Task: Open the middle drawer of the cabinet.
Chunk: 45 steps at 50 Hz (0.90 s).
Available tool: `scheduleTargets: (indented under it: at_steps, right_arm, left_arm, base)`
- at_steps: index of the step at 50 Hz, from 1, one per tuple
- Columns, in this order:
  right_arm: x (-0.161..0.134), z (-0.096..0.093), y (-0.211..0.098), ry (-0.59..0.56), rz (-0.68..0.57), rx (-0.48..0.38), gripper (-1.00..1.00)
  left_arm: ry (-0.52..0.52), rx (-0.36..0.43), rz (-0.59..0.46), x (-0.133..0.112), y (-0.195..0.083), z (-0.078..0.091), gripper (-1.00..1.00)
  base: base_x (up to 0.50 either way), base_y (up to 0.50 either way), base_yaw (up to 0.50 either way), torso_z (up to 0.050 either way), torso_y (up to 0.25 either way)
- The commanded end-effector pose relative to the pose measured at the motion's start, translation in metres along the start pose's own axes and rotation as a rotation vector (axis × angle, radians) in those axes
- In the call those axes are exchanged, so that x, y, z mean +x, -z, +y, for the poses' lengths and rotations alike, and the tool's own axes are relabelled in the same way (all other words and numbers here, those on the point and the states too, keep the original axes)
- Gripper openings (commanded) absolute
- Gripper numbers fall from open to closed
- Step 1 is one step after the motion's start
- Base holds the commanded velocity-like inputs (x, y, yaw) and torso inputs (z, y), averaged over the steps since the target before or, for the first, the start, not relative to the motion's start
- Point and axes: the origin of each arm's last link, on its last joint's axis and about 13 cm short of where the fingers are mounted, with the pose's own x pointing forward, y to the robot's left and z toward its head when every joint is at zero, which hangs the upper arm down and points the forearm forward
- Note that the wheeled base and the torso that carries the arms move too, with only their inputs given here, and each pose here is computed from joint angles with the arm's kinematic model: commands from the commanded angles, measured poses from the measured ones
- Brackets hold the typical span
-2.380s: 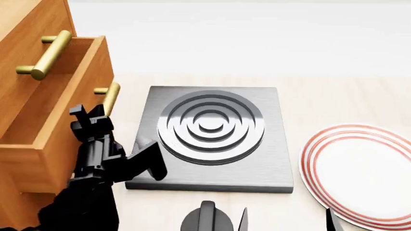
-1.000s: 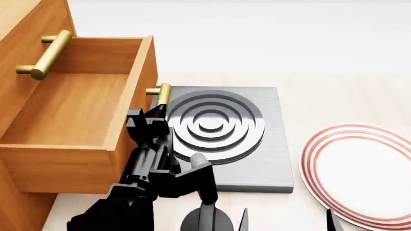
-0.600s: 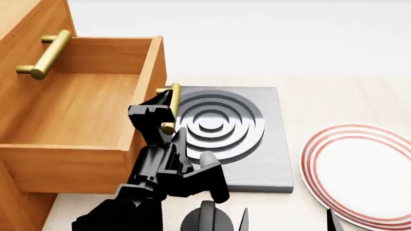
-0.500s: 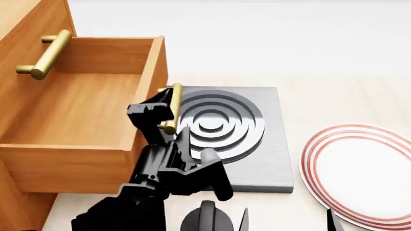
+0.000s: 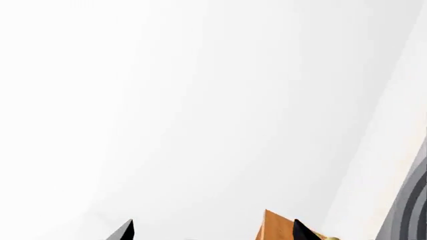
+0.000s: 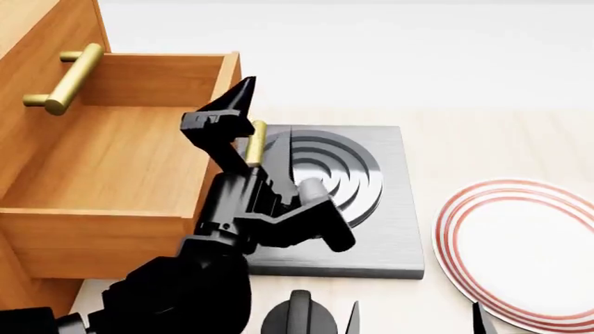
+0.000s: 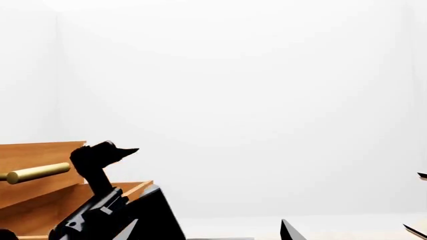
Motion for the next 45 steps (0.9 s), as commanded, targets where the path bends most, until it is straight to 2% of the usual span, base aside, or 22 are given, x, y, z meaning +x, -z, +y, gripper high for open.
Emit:
scheduleTargets:
  at_steps: [1, 7, 10, 12, 13, 16, 18, 19, 21, 24, 26, 27, 31, 34, 45]
  right_arm:
    - [0.000, 0.000, 0.000, 0.001, 0.000, -0.001, 1.00]
    - [0.000, -0.001, 0.000, 0.000, 0.000, -0.001, 1.00]
    - [0.000, 0.000, 0.001, 0.000, 0.000, -0.002, 1.00]
    - [0.000, 0.000, 0.001, -0.001, 0.000, -0.001, 1.00]
    - [0.000, 0.000, 0.001, 0.000, 0.000, -0.002, 1.00]
    - [0.000, 0.000, 0.000, 0.000, -0.001, -0.002, 1.00]
    - [0.000, 0.000, 0.000, 0.001, -0.001, -0.002, 1.00]
    - [0.000, -0.001, 0.000, 0.003, -0.002, -0.001, 1.00]
    - [0.000, -0.001, 0.000, 0.005, -0.001, -0.001, 1.00]
    - [0.000, 0.000, 0.000, 0.003, -0.001, -0.002, 1.00]
    - [0.000, 0.000, 0.000, 0.003, -0.001, -0.002, 1.00]
    - [0.000, 0.000, 0.000, 0.004, 0.000, -0.002, 1.00]
    - [0.000, -0.001, 0.000, 0.005, 0.000, -0.002, 1.00]
    - [0.000, -0.001, 0.000, 0.006, 0.001, -0.001, 1.00]
    - [0.000, -0.002, 0.000, 0.009, 0.001, 0.000, 1.00]
  left_arm:
    - [-0.063, -0.071, 0.000, 0.012, -0.006, 0.014, 1.00]
    - [-0.055, -0.245, 0.053, 0.027, -0.011, 0.030, 1.00]
    - [-0.005, -0.369, 0.113, 0.033, -0.013, 0.042, 1.00]
    - [0.007, -0.394, 0.117, 0.034, -0.014, 0.047, 1.00]
    - [0.018, -0.430, 0.135, 0.034, -0.015, 0.051, 1.00]
    - [0.113, -0.538, 0.185, 0.036, -0.019, 0.067, 1.00]
    - [0.166, -0.570, 0.219, 0.035, -0.020, 0.072, 1.00]
    - [0.219, -0.659, 0.259, 0.035, -0.021, 0.081, 1.00]
    - [0.262, -0.718, 0.278, 0.035, -0.022, 0.090, 1.00]
    - [0.350, -0.858, 0.345, 0.035, -0.021, 0.103, 1.00]
    - [0.367, -0.909, 0.365, 0.036, -0.020, 0.109, 1.00]
    - [0.401, -0.983, 0.400, 0.037, -0.017, 0.111, 1.00]
    - [0.438, -1.059, 0.456, 0.039, -0.011, 0.113, 1.00]
    - [0.477, -1.052, 0.478, 0.040, -0.009, 0.113, 1.00]
    - [0.483, -1.074, 0.512, 0.044, -0.007, 0.130, 1.00]
  base:
    - [0.00, 0.00, 0.00, 0.000, 0.000]
    - [0.00, 0.00, 0.00, 0.000, 0.000]
    - [0.00, 0.00, 0.00, 0.000, 0.000]
    - [0.00, 0.00, 0.00, 0.000, 0.000]
    - [0.00, 0.00, 0.00, 0.000, 0.000]
    - [0.00, 0.00, 0.00, 0.000, 0.000]
    - [0.00, 0.00, 0.00, 0.000, 0.000]
    - [0.00, 0.00, 0.00, 0.000, 0.000]
    - [0.00, 0.00, 0.00, 0.000, 0.000]
    - [0.00, 0.00, 0.00, 0.000, 0.000]
    - [0.00, 0.00, 0.00, 0.000, 0.000]
    - [0.00, 0.00, 0.00, 0.000, 0.000]
    - [0.00, 0.00, 0.00, 0.000, 0.000]
    - [0.00, 0.00, 0.00, 0.000, 0.000]
    - [0.00, 0.00, 0.00, 0.000, 0.000]
